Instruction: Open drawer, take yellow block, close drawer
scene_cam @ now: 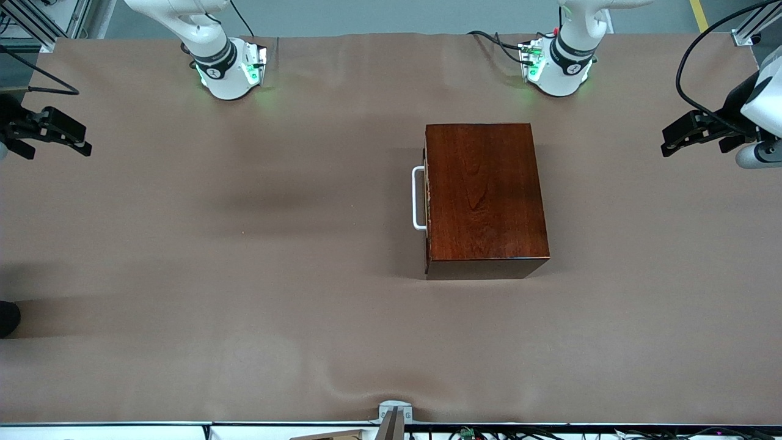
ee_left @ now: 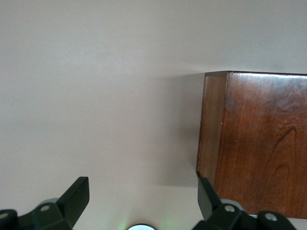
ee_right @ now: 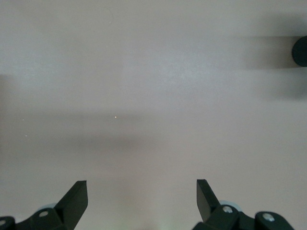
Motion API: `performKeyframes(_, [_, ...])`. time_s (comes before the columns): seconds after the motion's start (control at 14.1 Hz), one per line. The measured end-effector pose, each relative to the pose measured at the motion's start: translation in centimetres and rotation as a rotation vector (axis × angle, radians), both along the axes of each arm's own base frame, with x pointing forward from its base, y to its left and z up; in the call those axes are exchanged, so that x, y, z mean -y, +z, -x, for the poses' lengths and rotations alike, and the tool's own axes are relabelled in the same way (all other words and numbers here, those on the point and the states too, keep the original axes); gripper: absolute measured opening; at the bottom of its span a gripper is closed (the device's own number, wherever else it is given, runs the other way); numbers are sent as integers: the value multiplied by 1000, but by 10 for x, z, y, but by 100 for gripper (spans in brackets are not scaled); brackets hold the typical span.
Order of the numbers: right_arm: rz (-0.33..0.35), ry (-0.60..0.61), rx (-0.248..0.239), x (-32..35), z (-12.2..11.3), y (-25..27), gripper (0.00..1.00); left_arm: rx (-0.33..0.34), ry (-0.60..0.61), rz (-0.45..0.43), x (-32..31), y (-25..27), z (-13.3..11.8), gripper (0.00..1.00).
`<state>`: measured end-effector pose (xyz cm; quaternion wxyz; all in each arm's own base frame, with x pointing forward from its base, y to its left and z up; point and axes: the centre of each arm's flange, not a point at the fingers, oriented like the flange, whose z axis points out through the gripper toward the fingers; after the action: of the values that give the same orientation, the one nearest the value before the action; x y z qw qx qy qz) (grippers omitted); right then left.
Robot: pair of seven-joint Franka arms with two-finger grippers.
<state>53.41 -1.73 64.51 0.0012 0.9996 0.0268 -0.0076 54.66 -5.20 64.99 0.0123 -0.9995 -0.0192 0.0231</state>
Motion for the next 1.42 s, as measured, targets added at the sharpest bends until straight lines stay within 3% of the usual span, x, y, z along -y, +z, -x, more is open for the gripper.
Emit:
performKeyframes(0.5, [0,-4,0,2,0,0,100,-7,-15,0,8,-3,0,100])
performKeyframes(0.78, [0,-25,-1,13,1,0,100,-25,-46,-2,44,-13,0,100])
performKeyframes(1.21, [-1,-27,-10,14,1,-2,100,-65,-16,-35,233,-59,26,100])
performKeyframes(1.42, [-1,-27,-13,14,-1,-5,100,-34,-80,-103,322,-95,38,100])
